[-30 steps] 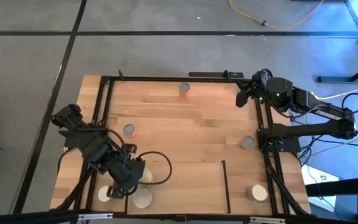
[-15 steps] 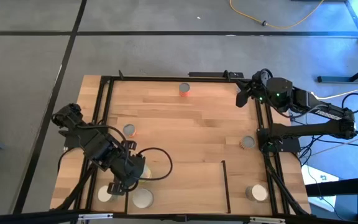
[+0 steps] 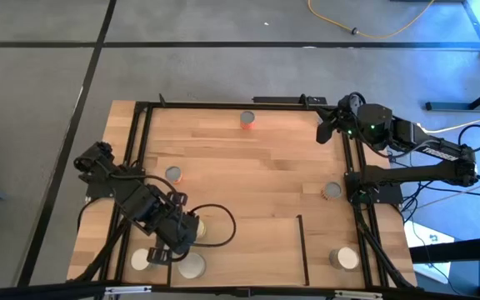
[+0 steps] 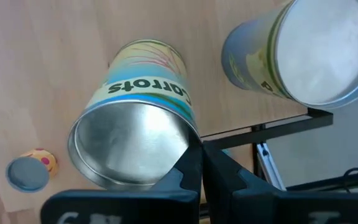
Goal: Pick and place cans onto a shelf
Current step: Put the canned carrots on the shelf
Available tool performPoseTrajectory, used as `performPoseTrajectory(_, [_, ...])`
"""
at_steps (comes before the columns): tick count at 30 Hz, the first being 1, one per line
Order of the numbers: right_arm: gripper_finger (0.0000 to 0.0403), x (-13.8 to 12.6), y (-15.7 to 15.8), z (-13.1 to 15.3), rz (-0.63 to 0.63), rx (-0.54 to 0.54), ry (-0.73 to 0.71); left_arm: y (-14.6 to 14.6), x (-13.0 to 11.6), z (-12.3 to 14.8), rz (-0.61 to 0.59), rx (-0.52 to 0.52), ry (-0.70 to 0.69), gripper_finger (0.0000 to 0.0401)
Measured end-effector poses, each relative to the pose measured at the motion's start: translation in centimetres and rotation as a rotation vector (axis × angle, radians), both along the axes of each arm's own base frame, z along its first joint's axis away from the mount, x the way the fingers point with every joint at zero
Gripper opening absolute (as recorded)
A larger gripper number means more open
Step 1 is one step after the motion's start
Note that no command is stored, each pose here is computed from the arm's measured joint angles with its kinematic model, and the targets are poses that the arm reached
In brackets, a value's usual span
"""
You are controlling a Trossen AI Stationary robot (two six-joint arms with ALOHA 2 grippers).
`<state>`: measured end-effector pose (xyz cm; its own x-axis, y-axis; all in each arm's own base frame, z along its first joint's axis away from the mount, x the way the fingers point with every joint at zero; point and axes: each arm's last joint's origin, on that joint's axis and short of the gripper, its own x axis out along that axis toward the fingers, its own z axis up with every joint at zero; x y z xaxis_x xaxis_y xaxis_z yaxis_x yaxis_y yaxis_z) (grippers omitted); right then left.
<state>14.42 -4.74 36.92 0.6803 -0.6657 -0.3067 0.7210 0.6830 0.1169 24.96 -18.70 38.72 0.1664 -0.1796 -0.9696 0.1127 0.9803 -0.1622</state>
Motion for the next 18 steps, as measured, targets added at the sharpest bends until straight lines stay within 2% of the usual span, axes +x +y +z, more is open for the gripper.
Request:
performPoseTrajectory(9, [0.0028,0.0,0.0,0.0,0.0,0.0,0.0,-0.07,-0.05,0.01,-0.007,-0.024,0.017,0.0001])
performPoseTrajectory(18, [0.0028,0.0,0.0,0.0,0.0,0.0,0.0,-0.04,-0.02,-0.01,-0.001,-0.011,0.009,0.0022])
